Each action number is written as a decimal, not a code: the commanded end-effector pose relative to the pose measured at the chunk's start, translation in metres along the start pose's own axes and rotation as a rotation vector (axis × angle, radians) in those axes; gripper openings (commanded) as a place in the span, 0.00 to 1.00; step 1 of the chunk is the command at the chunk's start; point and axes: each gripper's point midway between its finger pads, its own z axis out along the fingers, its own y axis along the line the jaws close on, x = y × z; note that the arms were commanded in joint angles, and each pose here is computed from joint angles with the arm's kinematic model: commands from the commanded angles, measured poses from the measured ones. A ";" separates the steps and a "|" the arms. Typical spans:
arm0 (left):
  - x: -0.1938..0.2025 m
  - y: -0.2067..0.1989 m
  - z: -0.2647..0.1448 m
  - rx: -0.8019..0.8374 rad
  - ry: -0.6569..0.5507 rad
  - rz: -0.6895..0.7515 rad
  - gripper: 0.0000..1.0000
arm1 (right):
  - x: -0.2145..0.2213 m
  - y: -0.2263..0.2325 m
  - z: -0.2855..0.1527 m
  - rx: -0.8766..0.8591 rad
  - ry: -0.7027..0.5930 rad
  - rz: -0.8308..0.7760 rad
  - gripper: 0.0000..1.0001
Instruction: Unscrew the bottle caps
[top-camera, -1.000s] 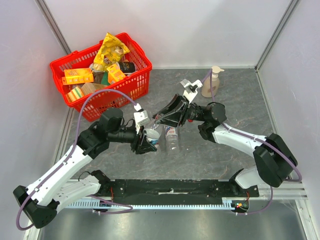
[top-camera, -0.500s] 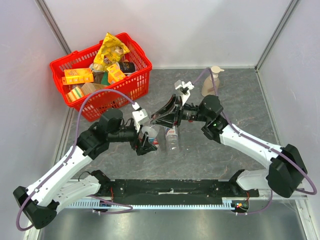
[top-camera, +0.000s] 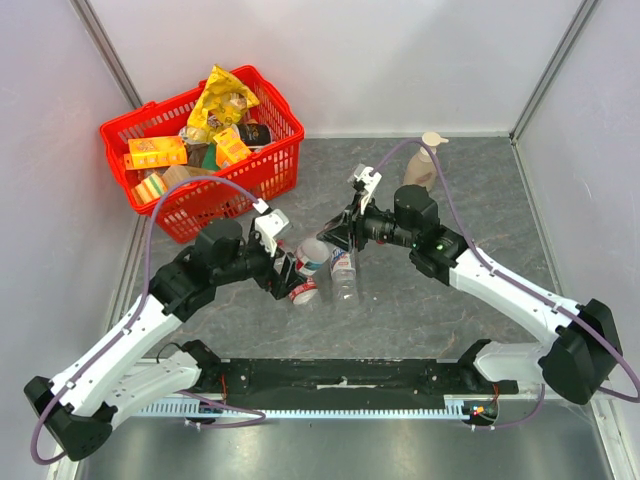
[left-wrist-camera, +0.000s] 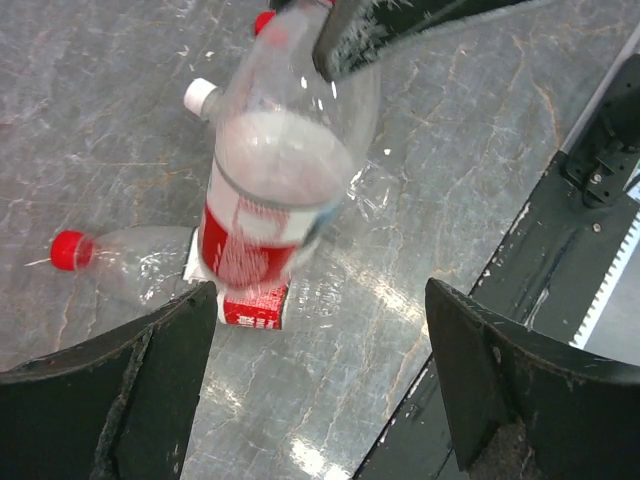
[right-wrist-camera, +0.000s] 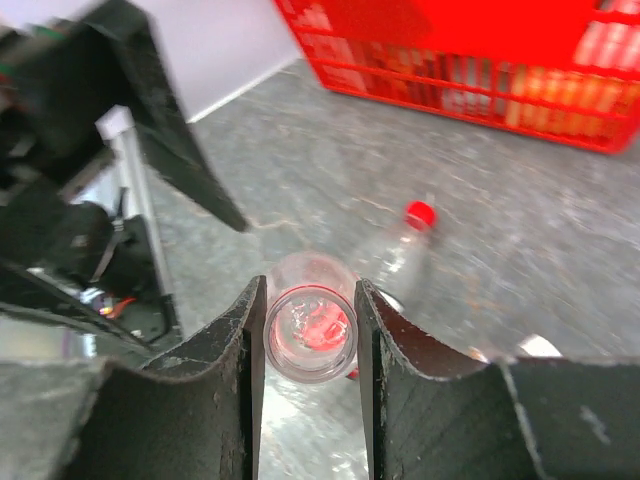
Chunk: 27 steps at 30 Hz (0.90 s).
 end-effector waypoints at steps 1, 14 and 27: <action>-0.007 0.014 -0.006 -0.097 -0.028 -0.021 0.90 | -0.007 -0.034 -0.011 0.184 0.000 -0.079 0.00; -0.001 0.021 -0.005 -0.138 -0.007 -0.026 0.90 | -0.027 -0.069 -0.042 0.457 -0.009 -0.114 0.00; 0.010 0.023 -0.002 -0.140 0.034 -0.032 0.89 | -0.040 -0.120 -0.089 0.850 0.043 -0.141 0.00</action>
